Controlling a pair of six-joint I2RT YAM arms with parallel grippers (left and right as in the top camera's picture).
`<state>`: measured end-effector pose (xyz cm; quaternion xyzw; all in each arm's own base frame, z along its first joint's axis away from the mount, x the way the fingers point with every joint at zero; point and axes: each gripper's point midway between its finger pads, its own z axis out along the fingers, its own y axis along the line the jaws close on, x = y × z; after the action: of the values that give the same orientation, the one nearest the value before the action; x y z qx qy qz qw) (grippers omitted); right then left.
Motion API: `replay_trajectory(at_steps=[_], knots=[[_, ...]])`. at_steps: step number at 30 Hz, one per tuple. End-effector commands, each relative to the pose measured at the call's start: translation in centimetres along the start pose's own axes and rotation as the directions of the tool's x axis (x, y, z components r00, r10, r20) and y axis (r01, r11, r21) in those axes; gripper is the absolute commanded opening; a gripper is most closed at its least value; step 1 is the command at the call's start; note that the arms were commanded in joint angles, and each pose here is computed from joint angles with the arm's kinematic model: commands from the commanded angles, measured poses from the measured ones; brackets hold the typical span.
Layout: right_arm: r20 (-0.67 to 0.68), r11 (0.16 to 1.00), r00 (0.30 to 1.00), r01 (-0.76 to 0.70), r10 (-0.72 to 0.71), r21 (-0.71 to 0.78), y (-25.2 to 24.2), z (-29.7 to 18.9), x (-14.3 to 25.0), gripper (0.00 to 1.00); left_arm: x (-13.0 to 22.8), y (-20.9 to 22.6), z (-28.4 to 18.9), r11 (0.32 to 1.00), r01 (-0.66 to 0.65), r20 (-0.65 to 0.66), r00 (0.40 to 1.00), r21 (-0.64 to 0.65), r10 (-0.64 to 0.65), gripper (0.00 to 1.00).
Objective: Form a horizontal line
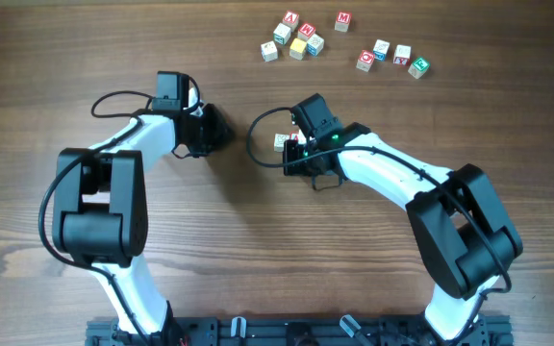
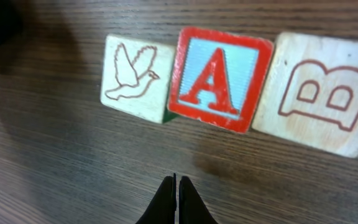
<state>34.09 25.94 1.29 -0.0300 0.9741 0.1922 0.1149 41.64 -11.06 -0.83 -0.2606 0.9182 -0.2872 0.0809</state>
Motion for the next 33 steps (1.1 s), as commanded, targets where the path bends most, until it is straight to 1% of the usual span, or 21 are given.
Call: replay_trajectory(at_steps=[1, 6, 11, 17, 28, 33], knots=[[0.008, 0.999, 1.000, -0.017, 0.017, -0.028, 0.8, 0.6, -0.5, 0.05, 0.9, 10.0, 2.0, 0.942, 0.123, 0.044, 0.992, -0.312, -0.115, 0.10], [0.008, 0.999, 1.000, -0.022, 0.022, -0.042, 0.9, 1.2, -0.6, 0.05, 0.8, 10.2, 2.0, 0.939, 0.123, 0.054, 0.992, -0.322, -0.112, 0.12], [0.049, 0.998, 0.999, -0.011, 0.014, -0.062, 1.4, 1.4, -1.6, 0.05, 0.7, 10.2, 2.0, 0.940, 0.123, 0.056, 0.992, -0.320, -0.110, 0.13], [0.047, 0.998, 0.999, -0.016, 0.018, -0.061, 1.3, 1.7, -1.5, 0.05, 0.7, 10.2, 2.0, 0.939, 0.123, 0.056, 0.992, -0.320, -0.110, 0.13], [0.107, 0.999, 0.994, -0.028, 0.032, -0.035, 0.9, 1.7, -2.8, 0.05, 0.7, 10.2, 2.0, 0.938, 0.123, 0.058, 0.992, -0.323, -0.110, 0.14], [0.113, 0.999, 0.993, -0.027, 0.030, -0.034, 0.9, 1.6, -2.9, 0.05, 0.7, 10.2, 2.0, 0.939, 0.123, 0.058, 0.992, -0.323, -0.110, 0.15]])
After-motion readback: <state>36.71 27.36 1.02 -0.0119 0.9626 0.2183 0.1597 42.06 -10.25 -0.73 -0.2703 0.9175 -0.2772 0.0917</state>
